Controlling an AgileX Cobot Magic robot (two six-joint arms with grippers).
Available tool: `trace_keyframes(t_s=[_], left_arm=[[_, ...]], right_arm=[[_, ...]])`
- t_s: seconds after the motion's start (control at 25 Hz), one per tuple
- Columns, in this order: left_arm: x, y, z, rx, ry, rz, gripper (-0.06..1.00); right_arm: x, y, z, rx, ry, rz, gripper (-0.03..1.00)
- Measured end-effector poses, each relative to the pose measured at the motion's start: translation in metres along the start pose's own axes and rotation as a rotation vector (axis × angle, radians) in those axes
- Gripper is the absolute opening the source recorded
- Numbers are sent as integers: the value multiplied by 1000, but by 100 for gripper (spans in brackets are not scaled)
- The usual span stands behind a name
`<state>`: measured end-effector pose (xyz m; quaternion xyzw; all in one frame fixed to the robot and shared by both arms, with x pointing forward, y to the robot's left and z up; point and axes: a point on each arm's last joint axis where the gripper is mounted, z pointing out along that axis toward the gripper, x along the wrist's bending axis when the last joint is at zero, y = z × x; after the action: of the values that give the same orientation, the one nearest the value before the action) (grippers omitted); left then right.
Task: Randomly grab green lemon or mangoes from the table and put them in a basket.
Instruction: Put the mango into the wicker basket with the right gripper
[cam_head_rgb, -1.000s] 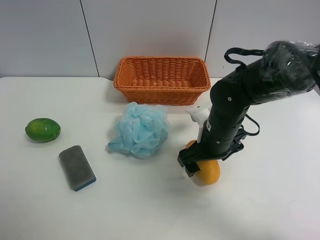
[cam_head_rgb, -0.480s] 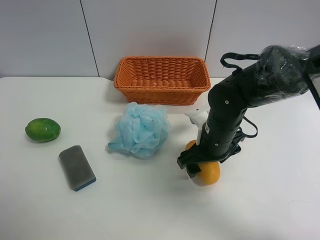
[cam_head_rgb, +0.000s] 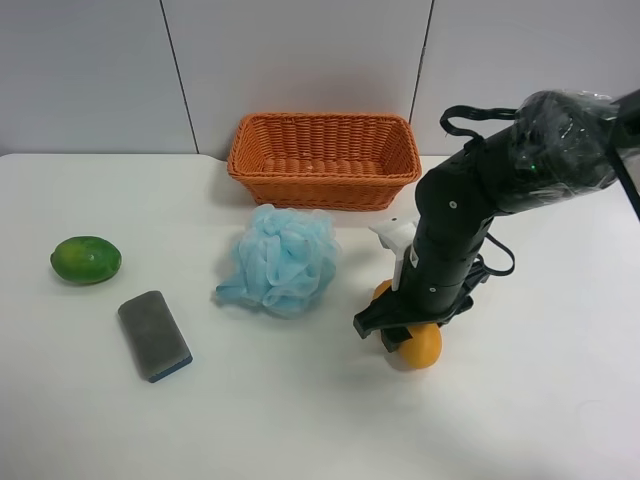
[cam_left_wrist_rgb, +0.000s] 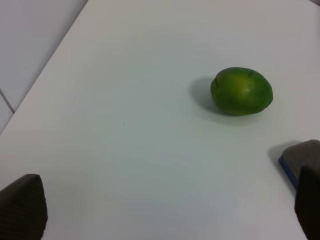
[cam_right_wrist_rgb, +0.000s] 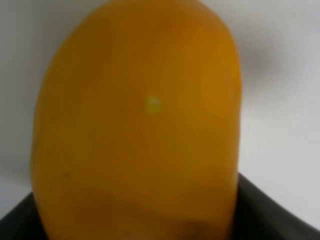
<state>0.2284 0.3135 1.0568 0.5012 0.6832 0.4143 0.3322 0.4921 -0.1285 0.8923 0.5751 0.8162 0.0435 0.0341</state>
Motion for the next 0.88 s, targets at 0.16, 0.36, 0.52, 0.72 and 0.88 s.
trace_keyframes(t_s=[0.16,0.36,0.52,0.72,0.88], left_arm=[[0,0,0,0,0,0,99],[0,0,0,0,0,0,99],[0,0,0,0,0,0,99],[0,0,0,0,0,0,99],[0,0,0,0,0,0,99]], right_arm=[[0,-1,-8,-5,10,13,62],[1,0,-51,-119,62,42,62],[2,13,-103,-260,95,39,62],[1,47,-156,-450,42,-23,62],[-5,79,-181,-582,-31,-14,62]])
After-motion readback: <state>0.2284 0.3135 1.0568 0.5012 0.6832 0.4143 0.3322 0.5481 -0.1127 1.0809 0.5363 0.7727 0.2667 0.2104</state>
